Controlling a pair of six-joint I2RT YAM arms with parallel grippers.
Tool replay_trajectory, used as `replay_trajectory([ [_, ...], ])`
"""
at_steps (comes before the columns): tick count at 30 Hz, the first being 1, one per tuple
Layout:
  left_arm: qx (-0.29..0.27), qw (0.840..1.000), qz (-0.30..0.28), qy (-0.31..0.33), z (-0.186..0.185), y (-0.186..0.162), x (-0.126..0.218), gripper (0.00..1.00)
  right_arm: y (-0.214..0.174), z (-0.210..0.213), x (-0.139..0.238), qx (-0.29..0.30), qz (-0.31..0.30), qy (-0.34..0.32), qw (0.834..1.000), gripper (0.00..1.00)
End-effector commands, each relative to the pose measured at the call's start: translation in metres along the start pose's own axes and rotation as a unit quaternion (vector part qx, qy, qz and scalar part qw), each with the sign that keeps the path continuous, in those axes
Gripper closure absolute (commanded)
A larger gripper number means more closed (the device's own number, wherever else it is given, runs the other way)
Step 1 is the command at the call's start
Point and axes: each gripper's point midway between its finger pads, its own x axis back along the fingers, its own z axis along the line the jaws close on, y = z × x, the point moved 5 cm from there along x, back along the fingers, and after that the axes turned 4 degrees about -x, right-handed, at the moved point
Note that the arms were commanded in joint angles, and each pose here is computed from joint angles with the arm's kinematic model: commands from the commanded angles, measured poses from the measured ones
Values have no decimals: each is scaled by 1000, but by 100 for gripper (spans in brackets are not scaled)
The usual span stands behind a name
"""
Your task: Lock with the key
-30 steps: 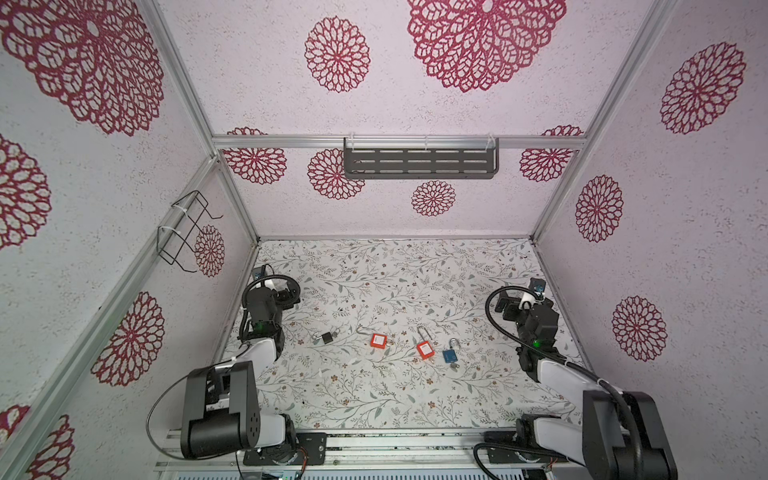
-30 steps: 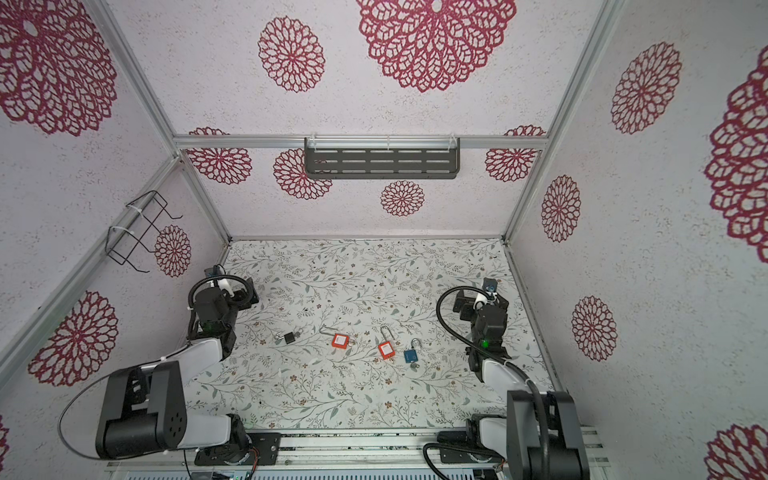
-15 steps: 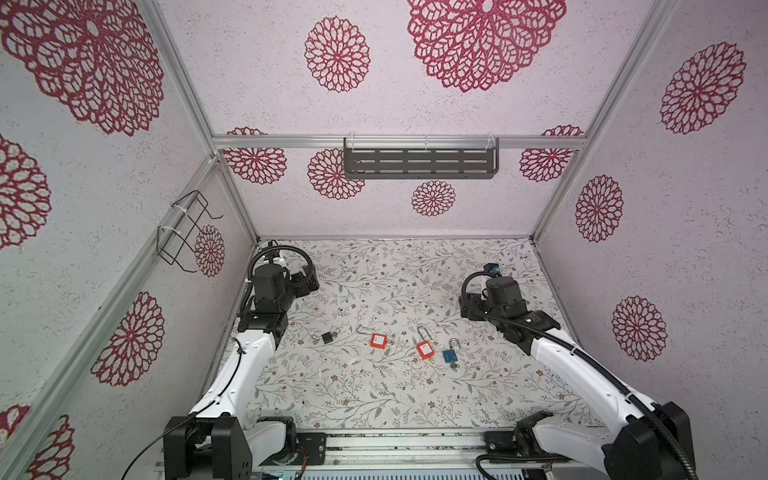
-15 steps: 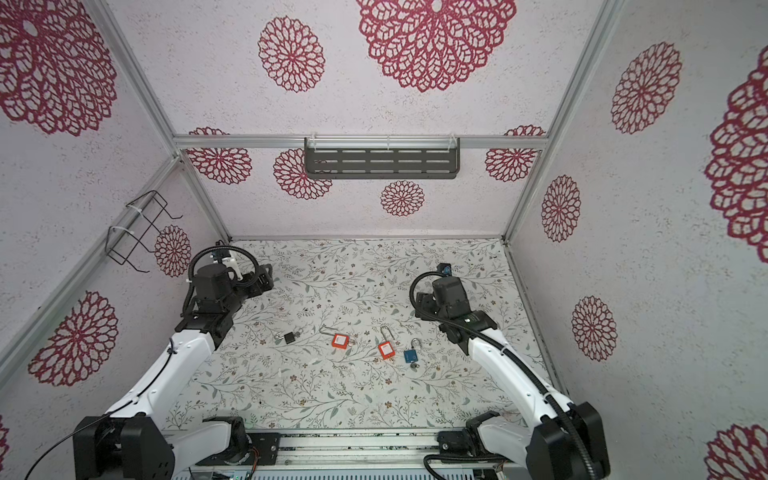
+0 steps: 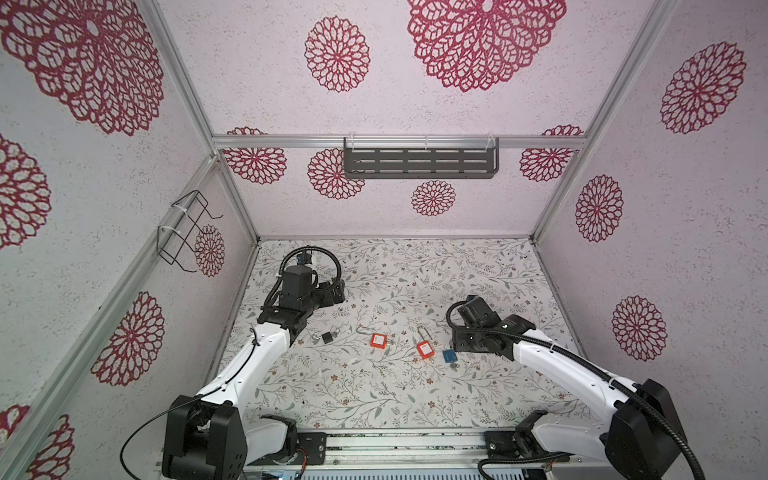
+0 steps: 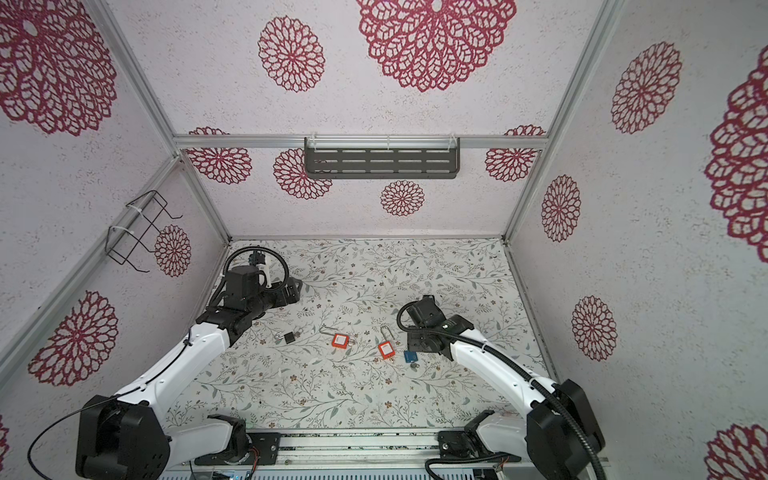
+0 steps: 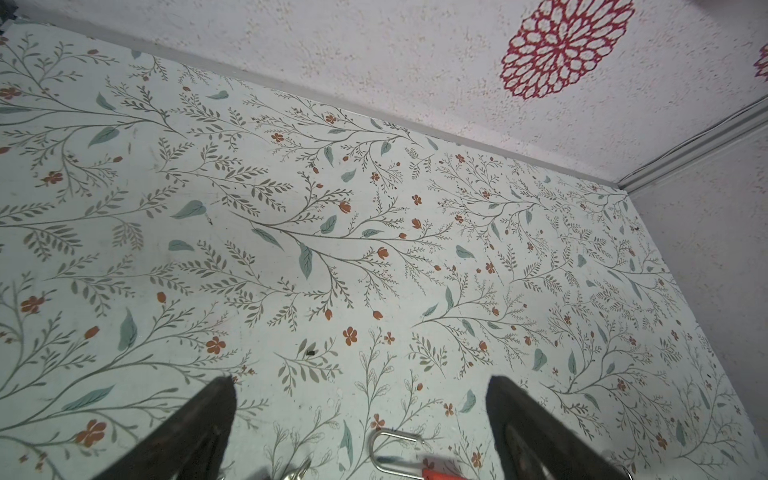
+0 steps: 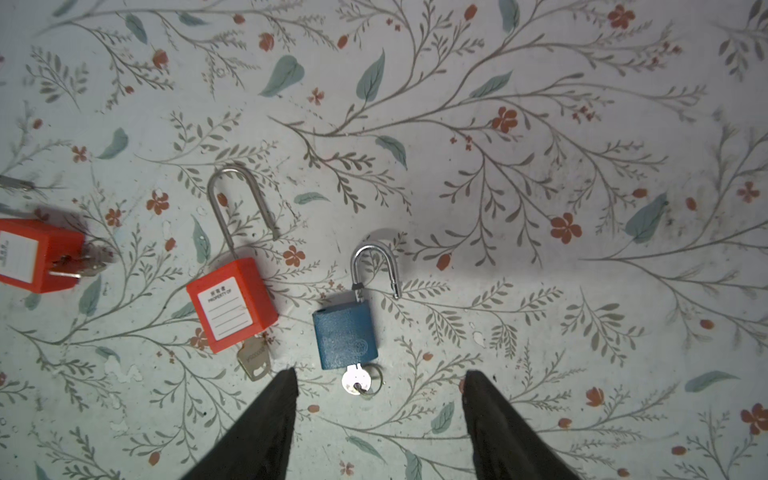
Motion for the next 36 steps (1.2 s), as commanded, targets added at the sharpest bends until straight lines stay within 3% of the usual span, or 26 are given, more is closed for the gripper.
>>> replay_trajectory([
  [1,-5,1000,-8,-9,-8,11,2,2,-12,-3,-9,-19,28,-12,999,36],
  [10,-26,1000,9,-4,-13,6,1,2,-21,9,-33,-1,75,5,997,44],
  [36,-41,999,19,3,-20,3,4,3,-28,23,-59,49,120,8,992,44],
])
